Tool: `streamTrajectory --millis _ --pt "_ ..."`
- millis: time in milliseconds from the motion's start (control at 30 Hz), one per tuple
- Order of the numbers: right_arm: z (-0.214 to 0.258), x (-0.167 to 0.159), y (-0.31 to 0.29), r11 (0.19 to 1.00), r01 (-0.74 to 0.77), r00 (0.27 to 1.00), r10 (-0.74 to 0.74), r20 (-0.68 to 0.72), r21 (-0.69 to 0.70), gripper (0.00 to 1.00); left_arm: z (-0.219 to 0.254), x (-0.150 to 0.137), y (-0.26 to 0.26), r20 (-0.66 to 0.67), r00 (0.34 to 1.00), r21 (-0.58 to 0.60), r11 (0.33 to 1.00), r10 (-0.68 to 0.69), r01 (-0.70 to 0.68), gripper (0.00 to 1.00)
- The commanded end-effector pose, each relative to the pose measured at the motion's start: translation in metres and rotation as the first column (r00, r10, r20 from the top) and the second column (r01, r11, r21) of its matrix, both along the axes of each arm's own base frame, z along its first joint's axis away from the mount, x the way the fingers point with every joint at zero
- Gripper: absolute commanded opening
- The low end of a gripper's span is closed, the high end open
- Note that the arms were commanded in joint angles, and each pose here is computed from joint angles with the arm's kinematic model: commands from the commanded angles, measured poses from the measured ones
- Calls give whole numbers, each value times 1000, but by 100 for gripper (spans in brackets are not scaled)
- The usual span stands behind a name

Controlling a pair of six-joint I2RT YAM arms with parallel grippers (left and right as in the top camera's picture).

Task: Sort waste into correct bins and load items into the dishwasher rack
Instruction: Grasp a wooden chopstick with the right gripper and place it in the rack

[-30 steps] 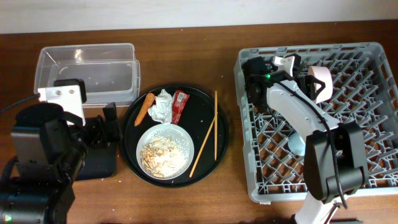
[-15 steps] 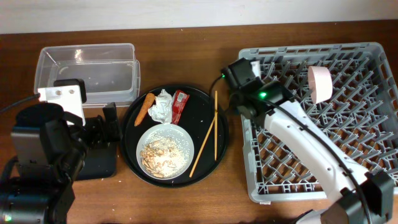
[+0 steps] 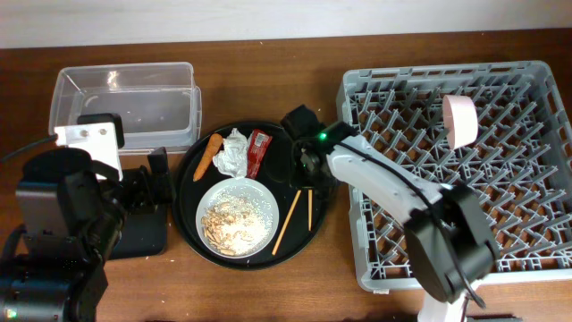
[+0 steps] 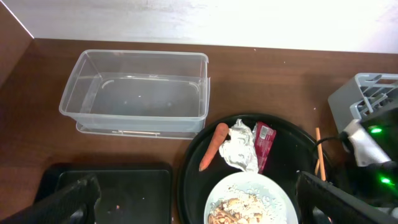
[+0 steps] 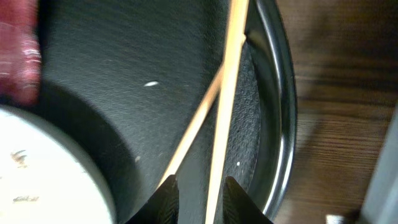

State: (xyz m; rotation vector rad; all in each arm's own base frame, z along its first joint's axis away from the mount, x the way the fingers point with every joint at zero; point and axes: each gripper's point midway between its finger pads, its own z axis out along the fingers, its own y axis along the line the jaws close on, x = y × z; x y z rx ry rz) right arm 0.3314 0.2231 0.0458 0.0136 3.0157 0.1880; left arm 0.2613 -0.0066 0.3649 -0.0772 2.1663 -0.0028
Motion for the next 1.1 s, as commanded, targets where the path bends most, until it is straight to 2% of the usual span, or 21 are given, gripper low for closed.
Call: streamTrajectory --millis 0,167,200,267,400,500,633,733,800,900,1067 --pt "-28 2 -10 994 91 995 -93 -28 -66 26 2 1 1 6 1000 -4 1000 10 -10 99" --pt "-45 2 -6 995 94 993 -96 -71 -40 24 2 1 1 6 1000 -4 1000 10 -10 99" --pt "-46 2 -5 995 94 993 -96 -71 -37 22 2 1 1 5 1000 -4 1000 10 -10 99" --pt "-46 2 -4 995 93 993 -96 -76 -32 4 2 1 1 5 1000 -4 1000 10 -10 99" --pt "-37 5 -5 996 88 994 -90 -65 -30 4 2 1 1 6 1000 -4 1000 10 -10 99" --pt "-9 13 -10 996 85 996 -86 -31 -22 4 2 1 1 5 1000 -4 1000 10 -10 100" --pt "67 32 -19 998 -49 990 45 130 26 4 2 1 1 5 1000 -4 1000 10 -10 99" --pt "123 43 -58 999 -19 966 7 258 45 4 2 1 1 5 1000 -4 1000 10 -10 99" --pt "139 46 -84 998 38 957 -52 284 55 4 2 1 1 6 1000 -4 1000 10 -10 99" --pt "134 44 -111 1000 16 967 -16 254 3 4 2 1 1 5 1000 -4 1000 10 -10 99" --pt "90 36 -135 996 -27 992 38 120 -91 4 2 1 1 5 1000 -4 1000 10 -10 99"
